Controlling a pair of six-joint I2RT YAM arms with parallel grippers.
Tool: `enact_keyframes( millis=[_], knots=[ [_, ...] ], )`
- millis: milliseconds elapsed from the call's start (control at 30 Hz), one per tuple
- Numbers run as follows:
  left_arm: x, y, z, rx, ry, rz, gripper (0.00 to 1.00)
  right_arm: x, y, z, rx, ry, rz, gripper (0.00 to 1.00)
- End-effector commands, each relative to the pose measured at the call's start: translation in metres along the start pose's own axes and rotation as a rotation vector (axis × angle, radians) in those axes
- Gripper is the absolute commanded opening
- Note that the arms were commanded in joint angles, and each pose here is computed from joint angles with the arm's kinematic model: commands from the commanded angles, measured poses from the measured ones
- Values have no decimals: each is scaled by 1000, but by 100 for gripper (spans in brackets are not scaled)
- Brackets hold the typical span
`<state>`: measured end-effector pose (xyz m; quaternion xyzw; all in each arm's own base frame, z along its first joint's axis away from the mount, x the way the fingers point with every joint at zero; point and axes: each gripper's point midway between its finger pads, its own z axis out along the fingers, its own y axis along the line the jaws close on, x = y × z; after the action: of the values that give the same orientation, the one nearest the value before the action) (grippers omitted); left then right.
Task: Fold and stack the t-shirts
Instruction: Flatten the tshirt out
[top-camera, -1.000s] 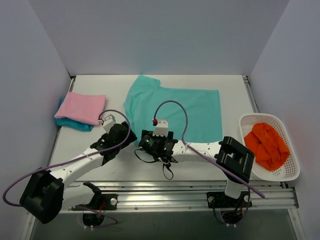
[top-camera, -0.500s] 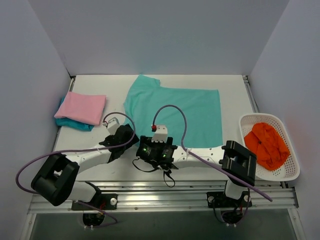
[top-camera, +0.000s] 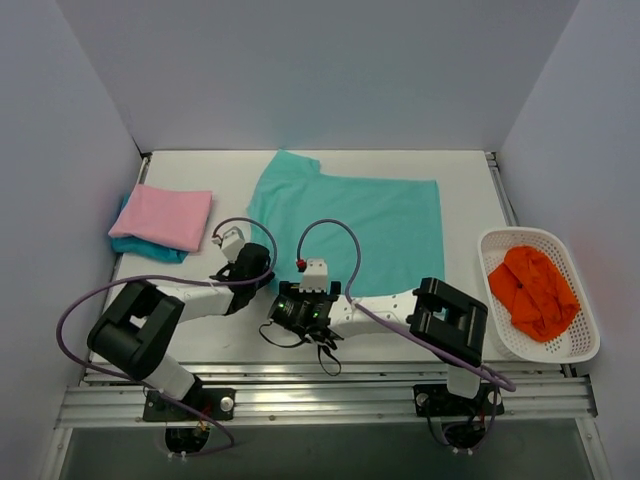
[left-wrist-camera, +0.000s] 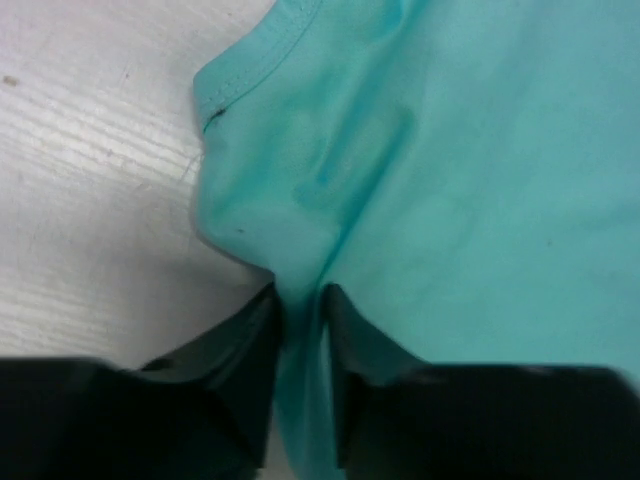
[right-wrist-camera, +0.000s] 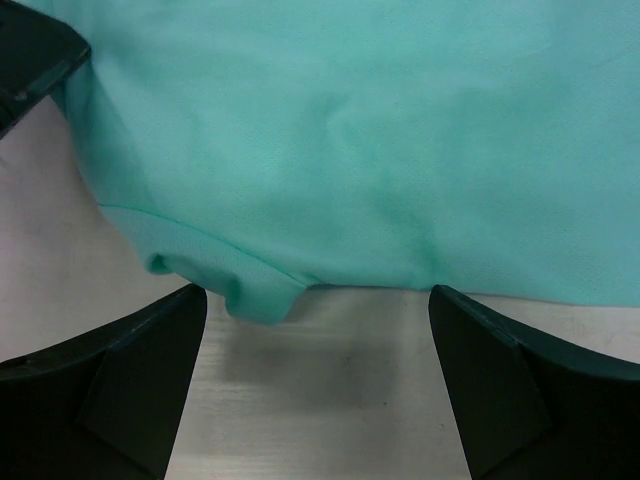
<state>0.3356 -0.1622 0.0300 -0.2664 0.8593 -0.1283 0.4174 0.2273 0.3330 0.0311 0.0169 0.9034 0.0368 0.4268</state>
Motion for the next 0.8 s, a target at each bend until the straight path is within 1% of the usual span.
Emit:
enact_keyframes(
  millis=[0,67,200,300,333,400,433,467,567,633,667,700,733,767],
  knots=[
    [8,1,16,-2,43,16,27,-29,-2,-13,16,-64,39,88],
    [12,4,24,-17,57,24,3,-37,-6,-21,13,-73,48,88],
    [7,-6,28,13,57,38,2,-49,-12,-36,0,-90,73,88],
    [-3,-21,16,45,73,75,2,-52,-10,-47,-29,-93,88,88],
    [-22,-45,12,84,55,77,2,-54,-10,-49,-34,-94,93,88],
    [-32,-53,-2,71,91,145,2,-54,-9,-52,-40,-95,95,88],
    [-52,-80,-9,127,73,146,2,-55,-10,-53,-39,-97,97,88],
    [-52,-83,-15,125,105,170,2,-56,-12,-53,-34,-103,97,88],
    [-75,-117,-27,204,86,168,6,-59,-18,-53,-14,-121,95,89],
    [-78,-130,-23,238,90,162,10,-63,-23,-55,0,-132,95,89],
    [-88,-148,-24,282,79,152,13,-65,-27,-53,12,-142,97,89],
    [-89,-155,-19,291,86,158,16,-66,-29,-54,15,-147,99,89],
    [-79,-155,-2,275,120,172,28,-69,-31,-56,18,-150,102,89],
    [-93,-174,2,306,104,178,37,-71,-34,-56,21,-154,105,89]
  ],
)
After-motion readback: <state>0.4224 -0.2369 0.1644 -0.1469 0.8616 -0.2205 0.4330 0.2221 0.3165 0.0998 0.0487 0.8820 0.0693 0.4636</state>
